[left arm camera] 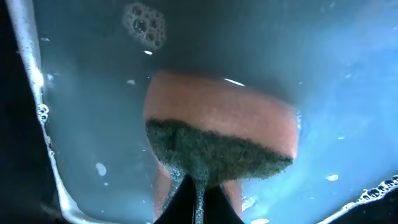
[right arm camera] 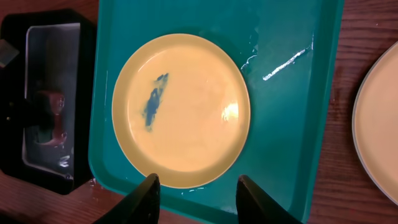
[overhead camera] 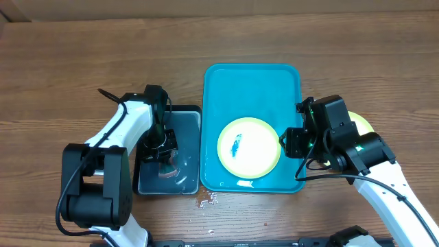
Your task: Clean dirty plates on tray and stack at the side
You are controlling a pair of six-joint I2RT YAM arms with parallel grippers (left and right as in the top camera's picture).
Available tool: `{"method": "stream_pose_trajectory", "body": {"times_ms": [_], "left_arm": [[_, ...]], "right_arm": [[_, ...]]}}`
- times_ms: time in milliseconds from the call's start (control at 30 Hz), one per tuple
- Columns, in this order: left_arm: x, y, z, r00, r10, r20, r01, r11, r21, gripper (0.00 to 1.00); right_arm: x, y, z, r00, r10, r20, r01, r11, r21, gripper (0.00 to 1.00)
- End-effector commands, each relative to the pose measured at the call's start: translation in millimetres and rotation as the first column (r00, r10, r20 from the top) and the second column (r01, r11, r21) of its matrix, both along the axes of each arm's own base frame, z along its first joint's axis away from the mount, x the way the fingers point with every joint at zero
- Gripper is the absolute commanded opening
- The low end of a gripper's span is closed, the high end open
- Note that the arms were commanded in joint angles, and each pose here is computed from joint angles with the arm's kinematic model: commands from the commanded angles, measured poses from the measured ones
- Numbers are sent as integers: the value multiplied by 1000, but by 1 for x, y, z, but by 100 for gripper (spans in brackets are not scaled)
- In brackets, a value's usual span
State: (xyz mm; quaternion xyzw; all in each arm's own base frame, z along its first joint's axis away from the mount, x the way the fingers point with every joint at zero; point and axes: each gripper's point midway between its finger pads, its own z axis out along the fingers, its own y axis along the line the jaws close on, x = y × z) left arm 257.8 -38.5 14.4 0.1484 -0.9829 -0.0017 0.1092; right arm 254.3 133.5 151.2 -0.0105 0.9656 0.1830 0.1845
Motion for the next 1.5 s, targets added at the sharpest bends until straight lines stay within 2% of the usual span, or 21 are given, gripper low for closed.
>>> {"method": "stream_pose_trajectory", "body": {"times_ms": [0, 133, 167, 200, 233, 333, 467, 567, 600, 667, 833, 1033, 1067, 1200, 1267, 1300, 1467], "left_arm": [[7, -2, 4, 1000, -8, 14, 8, 1000, -14, 4], [20, -4, 27, 998, -8, 57, 9, 1000, -19, 4], [23, -6, 37, 998, -7, 66, 8, 1000, -28, 10], [24, -7, 43, 998, -5, 64, 7, 999, -36, 23], [22, -8, 47, 998, -3, 56, 6, 999, -43, 30], [5, -10, 48, 1000, -1, -14, 0, 999, -51, 48], [-13, -11, 32, 998, -16, -60, 14, 999, -42, 52], [-24, -14, 4, 998, -32, -50, 30, 999, -40, 47], [-27, -14, -4, 999, -30, -46, 28, 999, -39, 39], [-32, -14, -14, 999, -25, -44, 23, 999, -41, 6], [-34, -13, -16, 999, -8, -48, 6, 999, -37, 4], [-17, -15, 8, 1000, -9, -26, 8, 999, -39, 4], [-13, -15, 13, 1000, -10, -21, 9, 999, -37, 7], [5, -13, 32, 999, -28, 23, 28, 1000, -14, 48], [12, -12, 35, 998, -44, 46, 45, 999, -8, 62], [15, -10, 35, 997, -47, 56, 47, 999, 5, 73], [7, 0, 24, 997, -60, 41, 58, 996, 61, 56]], "right_arm": [[2, -1, 3, 1000, -1, 12, 1, 1000, -9, 41], [1, -1, 3, 1000, -1, 8, 1, 1000, -11, 41], [1, -1, 3, 1000, -1, 8, 1, 1000, -11, 41], [1, -1, 3, 1000, -1, 8, 1, 1000, -11, 41], [1, -2, 3, 1000, -1, 7, 1, 1000, -11, 41], [0, -2, 2, 1000, -1, 6, 1, 1000, -12, 41], [0, -2, 2, 1000, -1, 6, 1, 1000, -12, 41], [0, -2, 2, 1000, -1, 7, 1, 1000, -12, 41], [0, -2, 2, 1000, -1, 7, 1, 1000, -11, 41], [0, -2, 2, 1000, -1, 6, 1, 1000, -12, 41], [0, -2, 2, 1000, -1, 6, 1, 1000, -12, 41], [-1, -2, 2, 1000, -1, -1, 1, 1000, -14, 41], [-1, -2, 1, 1000, -1, -1, 1, 1000, -15, 41], [-1, -2, 1, 1000, -1, -1, 1, 1000, -15, 41], [-1, -2, 1, 1000, -1, -1, 1, 1000, -15, 41], [-1, -2, 1, 1000, -1, -1, 1, 1000, -15, 41], [-1, -2, 1, 1000, -1, -1, 1, 1000, -15, 41]]}}
